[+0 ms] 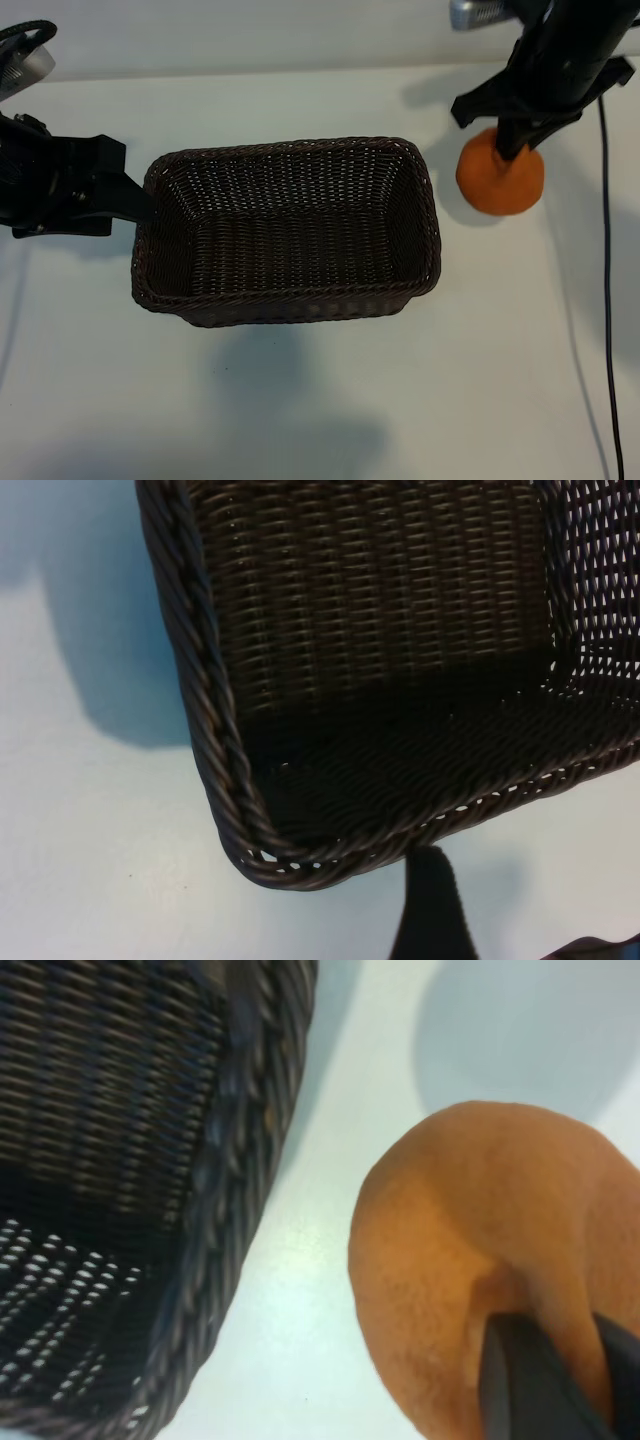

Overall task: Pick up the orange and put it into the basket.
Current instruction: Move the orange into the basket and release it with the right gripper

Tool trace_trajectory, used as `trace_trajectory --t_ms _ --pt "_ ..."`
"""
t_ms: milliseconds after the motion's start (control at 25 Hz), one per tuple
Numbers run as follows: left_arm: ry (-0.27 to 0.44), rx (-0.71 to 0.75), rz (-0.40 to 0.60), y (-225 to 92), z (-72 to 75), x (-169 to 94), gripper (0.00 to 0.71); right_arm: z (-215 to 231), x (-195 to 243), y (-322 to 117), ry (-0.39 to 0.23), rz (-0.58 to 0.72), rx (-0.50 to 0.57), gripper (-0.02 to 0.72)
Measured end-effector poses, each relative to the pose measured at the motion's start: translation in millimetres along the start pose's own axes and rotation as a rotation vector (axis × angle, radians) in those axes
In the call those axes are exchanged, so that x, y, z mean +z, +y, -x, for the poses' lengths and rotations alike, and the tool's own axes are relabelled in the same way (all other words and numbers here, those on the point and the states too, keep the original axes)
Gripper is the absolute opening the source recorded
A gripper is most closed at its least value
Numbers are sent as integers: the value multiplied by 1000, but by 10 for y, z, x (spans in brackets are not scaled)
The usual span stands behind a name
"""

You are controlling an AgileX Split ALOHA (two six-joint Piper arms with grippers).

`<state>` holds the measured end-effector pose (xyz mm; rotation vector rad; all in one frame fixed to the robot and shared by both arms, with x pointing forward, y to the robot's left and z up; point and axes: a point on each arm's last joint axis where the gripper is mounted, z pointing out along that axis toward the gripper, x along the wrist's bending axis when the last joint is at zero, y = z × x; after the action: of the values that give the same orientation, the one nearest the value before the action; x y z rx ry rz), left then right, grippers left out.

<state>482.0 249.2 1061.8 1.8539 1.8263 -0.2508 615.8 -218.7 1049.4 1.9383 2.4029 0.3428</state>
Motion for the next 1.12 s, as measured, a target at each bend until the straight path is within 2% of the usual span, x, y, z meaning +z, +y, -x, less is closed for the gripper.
trace_trajectory --t_ms 200,360,640,800,1120 --pt "0 0 1 1 0 0 525 -33 -262 -62 0 60 -7 108" --pt "0 0 2 2 0 0 525 -44 -287 -70 9 64 -5 108" --pt "0 0 2 2 0 0 525 -97 -391 -95 53 92 6 108" --pt "0 13 2 2 0 0 525 -163 -457 -112 101 109 13 108" --pt "0 27 2 2 0 0 525 -747 -410 -155 153 111 -119 108"
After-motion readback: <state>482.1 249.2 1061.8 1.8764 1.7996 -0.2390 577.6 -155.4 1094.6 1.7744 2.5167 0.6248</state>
